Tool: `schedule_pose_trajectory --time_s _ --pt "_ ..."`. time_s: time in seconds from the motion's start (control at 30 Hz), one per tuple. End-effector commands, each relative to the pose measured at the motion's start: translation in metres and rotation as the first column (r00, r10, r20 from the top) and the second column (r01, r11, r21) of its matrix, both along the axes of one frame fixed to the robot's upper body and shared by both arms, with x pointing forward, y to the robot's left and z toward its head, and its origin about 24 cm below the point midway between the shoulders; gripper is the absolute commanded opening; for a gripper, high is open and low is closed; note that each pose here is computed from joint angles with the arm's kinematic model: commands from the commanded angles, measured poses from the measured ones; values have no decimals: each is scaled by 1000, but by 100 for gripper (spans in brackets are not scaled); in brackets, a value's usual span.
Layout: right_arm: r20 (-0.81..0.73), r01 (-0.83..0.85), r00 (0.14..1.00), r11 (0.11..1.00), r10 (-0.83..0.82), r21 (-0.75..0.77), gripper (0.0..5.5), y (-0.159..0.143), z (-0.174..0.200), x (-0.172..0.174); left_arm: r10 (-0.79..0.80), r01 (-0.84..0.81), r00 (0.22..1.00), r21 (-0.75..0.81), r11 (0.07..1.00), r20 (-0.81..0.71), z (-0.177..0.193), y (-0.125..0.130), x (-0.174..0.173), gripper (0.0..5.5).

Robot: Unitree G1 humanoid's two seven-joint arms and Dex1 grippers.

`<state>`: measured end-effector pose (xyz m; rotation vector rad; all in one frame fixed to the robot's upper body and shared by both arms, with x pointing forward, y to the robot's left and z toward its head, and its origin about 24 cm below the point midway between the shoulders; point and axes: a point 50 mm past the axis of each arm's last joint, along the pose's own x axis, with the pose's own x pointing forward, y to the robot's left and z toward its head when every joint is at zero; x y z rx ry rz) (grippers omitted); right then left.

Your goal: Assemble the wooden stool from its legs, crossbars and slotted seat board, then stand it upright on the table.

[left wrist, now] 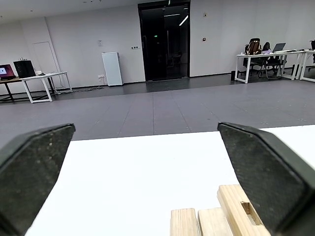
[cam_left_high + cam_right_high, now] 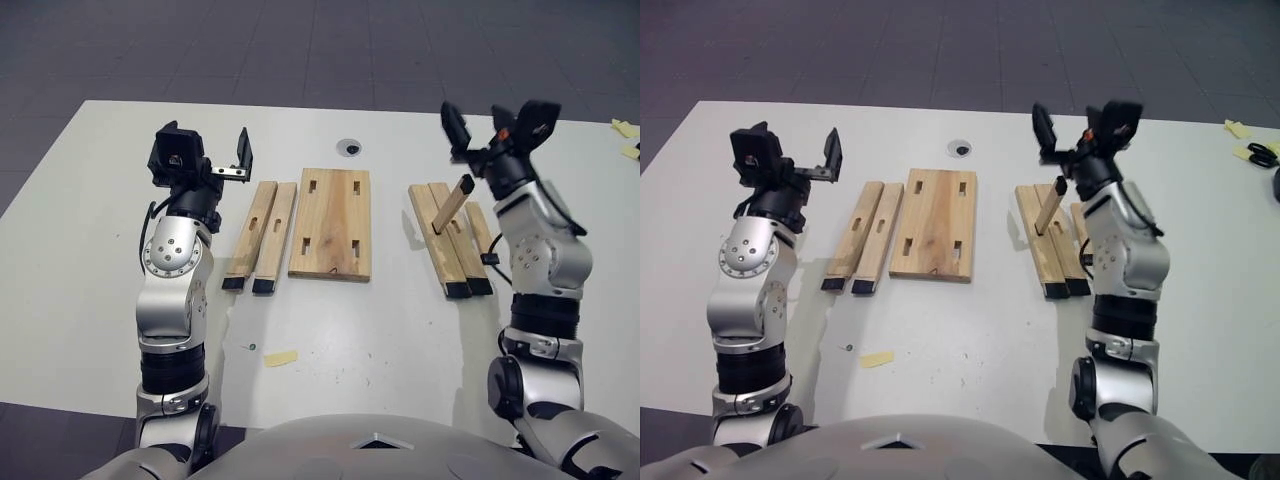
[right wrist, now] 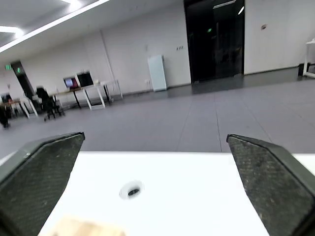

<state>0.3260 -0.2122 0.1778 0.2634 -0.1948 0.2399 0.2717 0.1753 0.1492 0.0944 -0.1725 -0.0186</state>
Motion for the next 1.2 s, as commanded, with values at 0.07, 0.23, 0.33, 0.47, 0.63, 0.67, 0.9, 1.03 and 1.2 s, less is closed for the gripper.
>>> schedule_pose_trajectory --time_s 0.07,0.23,0.33,0.47,0.63,0.67,0.9,1.03,1.2 --pt "100 -6 995 999 2 35 538 -2 39 2 7 -7 1000 5 1000 -3 -2 0 0 540" --pt "-78 -75 994 997 74 -9 538 17 -10 -7 9 -9 1000 1 1000 -2 -2 -1 -1 540" --pt "-246 -77 967 996 64 -43 538 15 -58 -19 8 -8 1000 -1 1000 -5 -3 -2 -1 540" --pt "-292 -46 956 997 28 -55 538 1 -76 -26 13 -13 1000 -22 1000 -7 -3 -2 -1 540" --pt "-42 -44 998 977 54 210 538 -10 -19 -18 11 -11 1000 -31 999 -7 -4 -6 -3 540" --pt "3 -57 998 967 58 249 538 -12 -7 -18 11 -11 1000 -33 999 -9 -5 -7 -4 540" --pt "-95 -186 972 950 216 251 538 -47 -12 -57 67 -68 997 -42 997 -25 -10 0 -18 540" --pt "-354 -192 904 968 238 162 538 -63 -57 -87 86 -88 995 -43 995 -48 -16 -1 -28 540" --pt "-497 -362 778 921 385 147 538 -55 -78 -116 116 -120 990 -48 992 -78 -26 2 -32 540"
